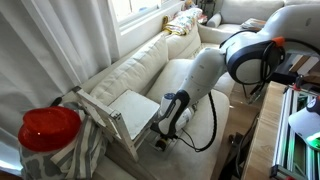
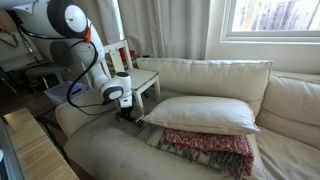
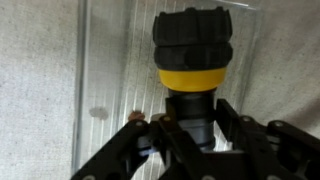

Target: Remove the black torch from the fridge vegetable box and put it on the pillow, then put the vegetable box on the chair

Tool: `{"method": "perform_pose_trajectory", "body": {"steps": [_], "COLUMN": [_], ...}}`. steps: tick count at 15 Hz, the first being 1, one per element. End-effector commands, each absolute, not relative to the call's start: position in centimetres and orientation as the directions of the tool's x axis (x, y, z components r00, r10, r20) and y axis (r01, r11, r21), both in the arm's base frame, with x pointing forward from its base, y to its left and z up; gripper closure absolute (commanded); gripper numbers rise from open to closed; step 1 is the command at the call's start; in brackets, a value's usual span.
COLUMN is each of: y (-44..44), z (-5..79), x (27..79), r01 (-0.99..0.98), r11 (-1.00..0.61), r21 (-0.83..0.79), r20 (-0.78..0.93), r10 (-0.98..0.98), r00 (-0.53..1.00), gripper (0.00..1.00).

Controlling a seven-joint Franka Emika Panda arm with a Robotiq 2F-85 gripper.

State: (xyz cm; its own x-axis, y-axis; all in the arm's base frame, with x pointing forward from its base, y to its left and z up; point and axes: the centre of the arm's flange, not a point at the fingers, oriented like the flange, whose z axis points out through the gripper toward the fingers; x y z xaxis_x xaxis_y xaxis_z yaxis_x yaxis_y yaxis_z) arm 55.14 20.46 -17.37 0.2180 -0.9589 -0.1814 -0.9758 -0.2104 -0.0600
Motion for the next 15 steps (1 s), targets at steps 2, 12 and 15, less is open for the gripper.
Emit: {"method": "perform_pose_trajectory", "body": {"steps": [2,12,15], "y": [18.8,18.2,19.0], "z": [-15.6,-16.5,-17.8], "x": [55.2,55.4,54.8], "r01": [-0.940,-0.898,-0.863], "r11": [-0.340,-0.440,-0.504], "r21": [-0.030,-0.012,-0.031], "r20": [-0.211,-0.267,-0.260], "r10": [-0.917,-0.864,-0.830], "r00": [0.339,0.427,0.494], "gripper": [0.80,0.08,0.00]}}
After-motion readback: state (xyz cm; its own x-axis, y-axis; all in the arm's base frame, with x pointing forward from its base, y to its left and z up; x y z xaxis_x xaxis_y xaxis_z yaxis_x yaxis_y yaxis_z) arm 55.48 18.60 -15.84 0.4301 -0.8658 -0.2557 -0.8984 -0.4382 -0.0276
